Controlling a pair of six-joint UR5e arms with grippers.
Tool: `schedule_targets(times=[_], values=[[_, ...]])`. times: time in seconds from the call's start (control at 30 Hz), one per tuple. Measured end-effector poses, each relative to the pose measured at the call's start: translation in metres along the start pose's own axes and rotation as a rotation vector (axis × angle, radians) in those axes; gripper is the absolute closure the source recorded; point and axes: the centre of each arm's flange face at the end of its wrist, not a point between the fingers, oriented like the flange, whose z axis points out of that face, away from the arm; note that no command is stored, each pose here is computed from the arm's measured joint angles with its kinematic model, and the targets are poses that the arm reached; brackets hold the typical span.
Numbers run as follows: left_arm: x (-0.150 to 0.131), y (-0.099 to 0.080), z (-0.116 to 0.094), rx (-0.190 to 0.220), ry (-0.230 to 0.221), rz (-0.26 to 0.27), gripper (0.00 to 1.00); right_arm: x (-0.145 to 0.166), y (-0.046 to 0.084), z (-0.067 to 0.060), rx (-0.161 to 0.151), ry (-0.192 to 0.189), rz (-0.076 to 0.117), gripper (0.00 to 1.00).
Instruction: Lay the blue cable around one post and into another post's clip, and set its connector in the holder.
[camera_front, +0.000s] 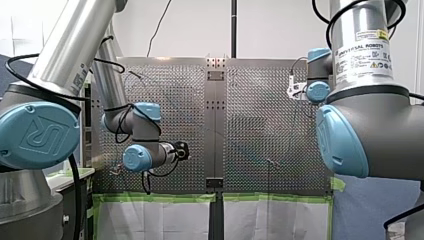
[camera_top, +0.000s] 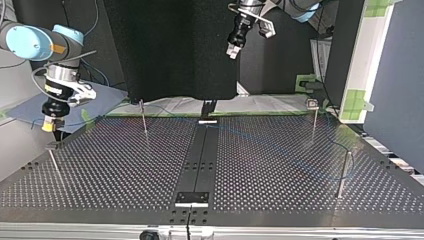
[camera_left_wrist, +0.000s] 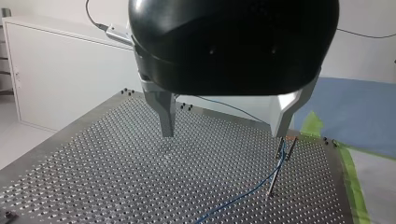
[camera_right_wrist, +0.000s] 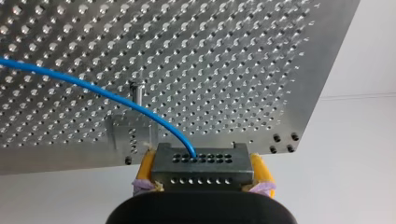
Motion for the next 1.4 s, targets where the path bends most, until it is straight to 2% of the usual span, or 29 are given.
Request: schedule_targets(times=[0.27,0.37,0.53,0.77,0.9,1.0,1.17,1.4], values=[[0.000,0.000,-0.001,-0.001,0.005,0.002,0.00,-0.031,0.004,0.003,-0.005,-0.050,-0.002,0.73],[0.001,0.001,-0.001,-0.003,0.013,0.004,0.00,-0.036,0.007,0.004,0.000,-0.059,0.001,0.73],[0.002,0.001,-0.003,-0.007,0.027,0.008,0.00,-0.034,0.010,0.009,0.019,-0.066,0.008,0.73],[0.005,0.003,-0.006,-0.019,0.058,0.025,0.00,-0.025,0.021,0.021,0.052,-0.088,-0.006,0.73],[0.006,0.004,-0.007,-0.022,0.064,0.026,0.00,-0.025,0.028,0.025,0.069,-0.111,0.002,0.73],[0.006,0.004,-0.007,-0.022,0.064,0.026,0.00,-0.028,0.031,0.030,0.081,-0.130,0.008,0.73],[0.006,0.004,-0.007,-0.024,0.066,0.027,0.00,-0.039,0.036,0.042,0.104,-0.160,0.001,0.73],[0.006,0.005,-0.008,-0.031,0.072,0.031,0.00,-0.051,0.040,0.056,0.133,-0.172,0.012,0.73]])
